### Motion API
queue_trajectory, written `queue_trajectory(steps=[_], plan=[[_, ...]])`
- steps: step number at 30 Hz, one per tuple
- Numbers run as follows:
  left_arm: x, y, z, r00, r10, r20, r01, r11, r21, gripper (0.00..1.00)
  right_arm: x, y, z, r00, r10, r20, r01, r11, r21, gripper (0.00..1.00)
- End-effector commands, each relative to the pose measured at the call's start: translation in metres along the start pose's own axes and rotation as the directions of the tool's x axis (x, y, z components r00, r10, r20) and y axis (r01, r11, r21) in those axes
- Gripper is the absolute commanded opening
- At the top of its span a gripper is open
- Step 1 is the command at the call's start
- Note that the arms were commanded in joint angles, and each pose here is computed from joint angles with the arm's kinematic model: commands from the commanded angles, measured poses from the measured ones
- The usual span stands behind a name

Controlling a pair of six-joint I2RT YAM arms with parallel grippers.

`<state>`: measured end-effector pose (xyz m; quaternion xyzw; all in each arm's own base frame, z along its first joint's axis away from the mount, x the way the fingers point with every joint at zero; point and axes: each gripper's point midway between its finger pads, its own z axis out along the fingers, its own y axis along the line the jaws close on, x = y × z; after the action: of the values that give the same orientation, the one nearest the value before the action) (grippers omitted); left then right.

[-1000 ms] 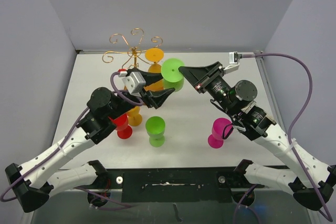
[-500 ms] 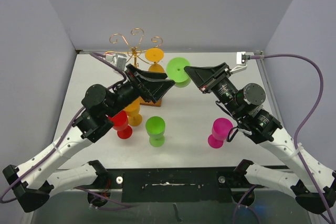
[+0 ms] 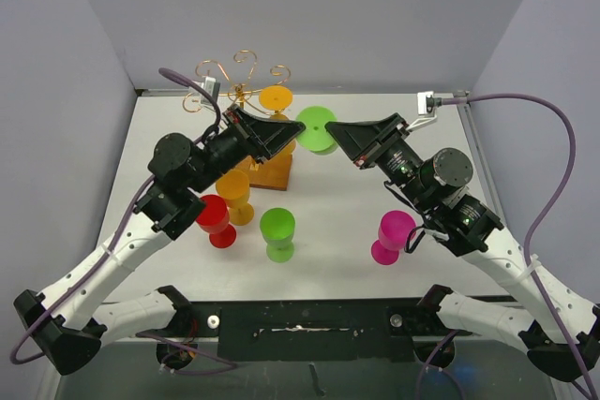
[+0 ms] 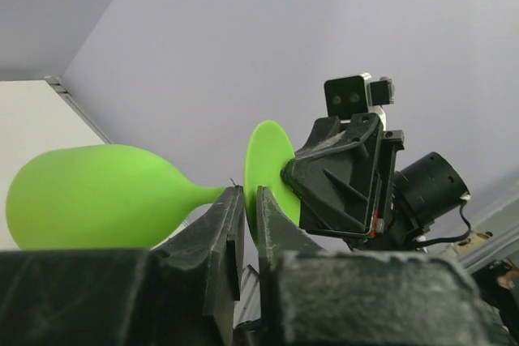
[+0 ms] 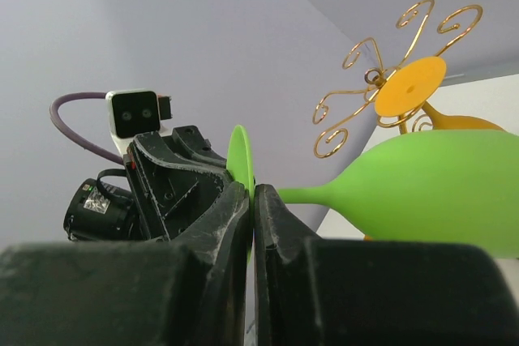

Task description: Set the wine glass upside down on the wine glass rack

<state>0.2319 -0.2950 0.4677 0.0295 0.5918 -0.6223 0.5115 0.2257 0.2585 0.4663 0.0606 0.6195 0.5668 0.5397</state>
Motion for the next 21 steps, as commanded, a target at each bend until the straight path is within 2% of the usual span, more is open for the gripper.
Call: queue_trajectory(steps=[1, 4, 9, 13, 16, 21], plan=[[-0.017, -0.023, -0.003, 1.0, -0.025, 0.015, 0.023, 0.992, 0.124, 0.0, -0.017, 0.031, -0.008, 0.999, -0.007, 0.04, 0.011, 0.994, -0.108, 0.0], [-0.017, -0.027, -0.003, 0.999, -0.03, -0.018, 0.032, 0.988, 0.152, 0.0, -0.019, 0.031, -0.011, 0.999, -0.015, 0.047, 0.021, 0.994, -0.11, 0.06], [-0.035, -0.041, -0.002, 1.0, -0.01, -0.03, 0.015, 0.979, 0.201, 0.0, -0.029, 0.036, -0.018, 0.995, -0.048, 0.083, 0.057, 0.991, -0.119, 0.43], [-0.059, -0.057, 0.001, 0.999, 0.029, -0.031, -0.02, 0.967, 0.252, 0.0, -0.04, 0.035, -0.025, 0.99, -0.066, 0.128, 0.079, 0.992, -0.099, 0.61], [-0.077, -0.064, 0.004, 0.998, 0.063, -0.022, -0.054, 0.961, 0.272, 0.0, -0.045, 0.036, -0.034, 0.984, -0.079, 0.159, 0.097, 0.989, -0.11, 0.68], [-0.114, -0.055, 0.011, 0.991, 0.13, 0.042, -0.136, 0.965, 0.222, 0.0, -0.043, 0.017, -0.041, 0.977, -0.112, 0.183, 0.125, 0.99, -0.058, 0.71]])
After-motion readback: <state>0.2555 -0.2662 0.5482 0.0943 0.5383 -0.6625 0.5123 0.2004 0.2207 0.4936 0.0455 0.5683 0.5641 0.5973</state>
